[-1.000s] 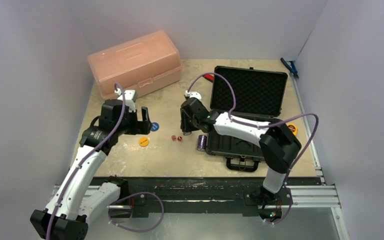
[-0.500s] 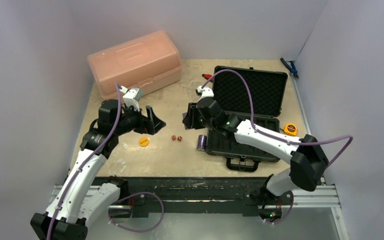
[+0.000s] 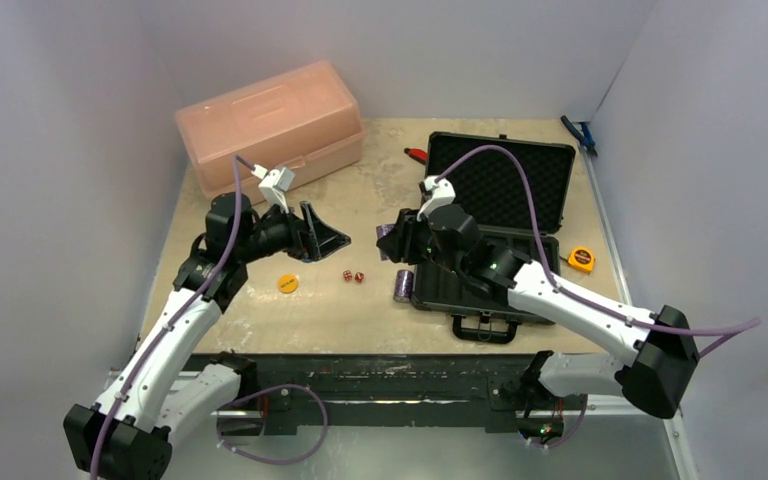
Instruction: Pack up texas hold em set
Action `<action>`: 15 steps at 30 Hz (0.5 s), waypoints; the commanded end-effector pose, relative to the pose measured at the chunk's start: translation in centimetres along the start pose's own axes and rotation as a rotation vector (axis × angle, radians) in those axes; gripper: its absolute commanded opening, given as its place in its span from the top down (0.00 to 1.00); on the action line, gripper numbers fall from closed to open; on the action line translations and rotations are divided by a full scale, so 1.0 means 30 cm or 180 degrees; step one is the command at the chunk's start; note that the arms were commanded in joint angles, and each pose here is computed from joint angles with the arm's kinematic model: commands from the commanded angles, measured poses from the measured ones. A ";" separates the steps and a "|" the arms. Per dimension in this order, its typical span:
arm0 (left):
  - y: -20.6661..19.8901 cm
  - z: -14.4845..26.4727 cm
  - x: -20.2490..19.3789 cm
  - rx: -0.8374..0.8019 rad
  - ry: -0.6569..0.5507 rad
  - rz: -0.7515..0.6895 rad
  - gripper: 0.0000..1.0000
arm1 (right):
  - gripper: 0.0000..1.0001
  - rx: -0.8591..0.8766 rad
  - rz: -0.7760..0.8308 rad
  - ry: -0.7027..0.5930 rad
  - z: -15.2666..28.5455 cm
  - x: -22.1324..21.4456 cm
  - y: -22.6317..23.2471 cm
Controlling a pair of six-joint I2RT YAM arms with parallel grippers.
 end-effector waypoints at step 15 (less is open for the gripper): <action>-0.139 -0.094 0.017 -0.0445 -0.0104 -0.0025 0.26 | 1.00 0.0480 -0.0193 -0.0921 0.116 0.148 0.053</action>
Point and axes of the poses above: each gripper's point midway between its finger pads, its own z axis back along the fingers, its own y axis along the line the jaws close on, x = y × z, the point moved 9 cm from there along z, back along the fingers, and after that the axes turned 12 degrees about z, right-handed, at the moved point
